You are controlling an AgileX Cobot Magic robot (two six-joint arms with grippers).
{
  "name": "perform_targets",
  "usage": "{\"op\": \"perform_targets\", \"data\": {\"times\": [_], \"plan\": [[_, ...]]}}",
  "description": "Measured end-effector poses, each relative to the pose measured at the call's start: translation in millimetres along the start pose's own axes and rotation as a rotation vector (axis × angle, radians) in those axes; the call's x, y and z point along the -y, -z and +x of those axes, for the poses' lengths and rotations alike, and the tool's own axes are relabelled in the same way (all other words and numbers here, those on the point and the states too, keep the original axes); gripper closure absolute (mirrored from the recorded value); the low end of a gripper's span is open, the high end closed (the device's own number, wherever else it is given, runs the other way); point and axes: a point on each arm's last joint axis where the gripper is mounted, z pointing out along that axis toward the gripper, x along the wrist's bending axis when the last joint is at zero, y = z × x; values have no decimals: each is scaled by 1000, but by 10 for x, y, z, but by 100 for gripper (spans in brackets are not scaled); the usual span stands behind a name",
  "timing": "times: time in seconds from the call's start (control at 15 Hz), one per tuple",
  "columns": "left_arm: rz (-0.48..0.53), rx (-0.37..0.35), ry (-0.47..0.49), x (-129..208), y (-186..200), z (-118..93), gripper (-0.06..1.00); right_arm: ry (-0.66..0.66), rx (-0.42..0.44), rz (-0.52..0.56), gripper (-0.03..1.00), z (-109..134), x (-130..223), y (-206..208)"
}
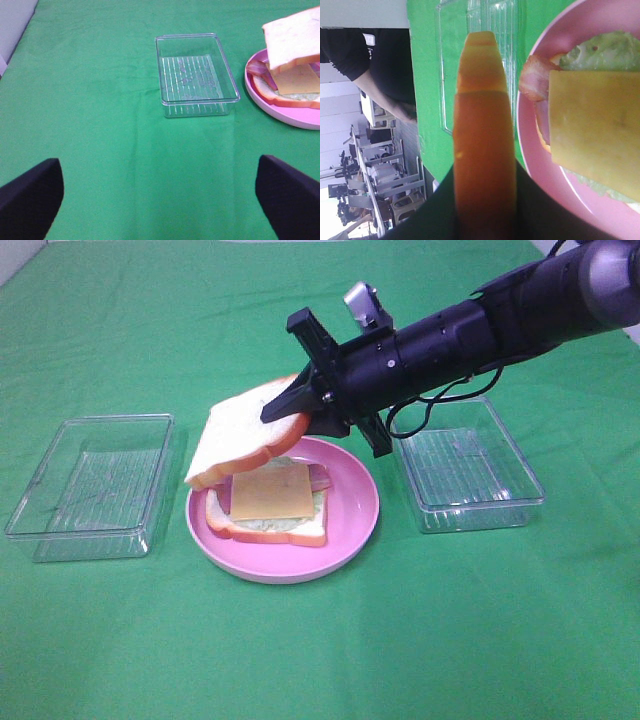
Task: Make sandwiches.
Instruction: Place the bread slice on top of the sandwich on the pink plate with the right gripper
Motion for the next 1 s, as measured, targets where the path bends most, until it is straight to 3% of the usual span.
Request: {"op": "perform_targets", "data": {"times": [0.53, 0.87, 1.0], "plan": [[0, 0, 0, 0, 0, 0, -3, -37, 51, 9, 75, -234, -6, -189], [0, 0, 0, 0, 0, 0, -3, -23, 73, 23, 75, -259, 7, -193], [0, 0, 0, 0, 0, 0, -3, -18, 80, 28, 68, -266, 11, -192]]}}
